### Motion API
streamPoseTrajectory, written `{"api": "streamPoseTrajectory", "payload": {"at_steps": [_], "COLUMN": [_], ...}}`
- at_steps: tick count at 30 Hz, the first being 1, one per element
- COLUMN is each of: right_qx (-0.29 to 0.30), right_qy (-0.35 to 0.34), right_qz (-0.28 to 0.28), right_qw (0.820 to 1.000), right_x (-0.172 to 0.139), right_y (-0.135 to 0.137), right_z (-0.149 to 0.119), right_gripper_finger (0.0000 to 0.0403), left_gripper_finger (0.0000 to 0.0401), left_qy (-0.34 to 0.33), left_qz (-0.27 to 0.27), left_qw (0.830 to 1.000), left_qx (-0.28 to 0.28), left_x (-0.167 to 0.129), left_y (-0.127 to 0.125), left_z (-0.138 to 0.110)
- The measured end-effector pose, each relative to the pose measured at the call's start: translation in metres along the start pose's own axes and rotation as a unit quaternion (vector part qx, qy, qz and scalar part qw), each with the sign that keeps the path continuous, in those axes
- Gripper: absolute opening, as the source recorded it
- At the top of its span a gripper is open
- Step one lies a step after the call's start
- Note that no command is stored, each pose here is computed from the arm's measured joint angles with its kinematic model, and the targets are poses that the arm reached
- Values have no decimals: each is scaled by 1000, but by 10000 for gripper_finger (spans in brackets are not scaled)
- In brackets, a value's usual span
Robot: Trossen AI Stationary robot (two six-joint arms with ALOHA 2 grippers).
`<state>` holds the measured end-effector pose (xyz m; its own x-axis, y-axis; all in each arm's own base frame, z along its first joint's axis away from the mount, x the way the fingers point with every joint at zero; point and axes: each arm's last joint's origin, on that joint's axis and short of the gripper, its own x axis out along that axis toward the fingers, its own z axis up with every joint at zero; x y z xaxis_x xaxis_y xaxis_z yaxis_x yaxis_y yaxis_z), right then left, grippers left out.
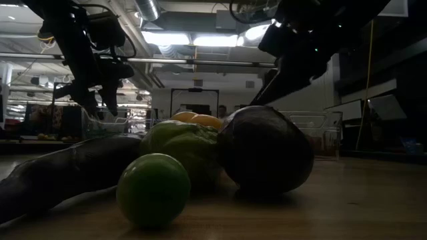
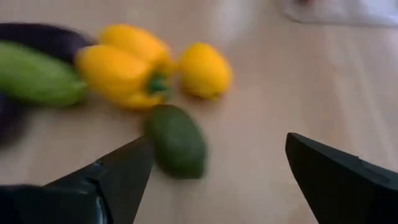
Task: Sort produce into baskets
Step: Put the green lime into the right transparent bin
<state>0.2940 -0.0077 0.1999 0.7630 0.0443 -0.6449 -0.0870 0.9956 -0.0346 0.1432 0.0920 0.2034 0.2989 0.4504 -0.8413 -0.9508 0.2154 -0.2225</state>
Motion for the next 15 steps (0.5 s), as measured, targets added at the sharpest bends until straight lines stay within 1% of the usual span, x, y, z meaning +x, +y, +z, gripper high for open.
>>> {"api": "streamPoseTrajectory", "payload": {"at_steps": [3,6,10,15], "right_qx": [-31,-50,-63,-76], "right_qy": [-22,-41,-54,-47], "right_qz": [42,65,68,69], "right_qw": [998,996,994,994], "right_x": [0,-1,-6,-10], "right_y": [2,3,2,2], "right_z": [3,9,26,34], "right_gripper_finger": [363,363,363,363], "left_gripper_finger": [187,188,186,188], "left_qy": [0,0,0,0], "left_qz": [0,0,0,0], "left_qw": [1000,1000,1000,1000], "left_qx": [0,1,1,1], "left_x": [0,0,0,0], "left_y": [0,0,0,0], "left_z": [0,0,0,0]}}
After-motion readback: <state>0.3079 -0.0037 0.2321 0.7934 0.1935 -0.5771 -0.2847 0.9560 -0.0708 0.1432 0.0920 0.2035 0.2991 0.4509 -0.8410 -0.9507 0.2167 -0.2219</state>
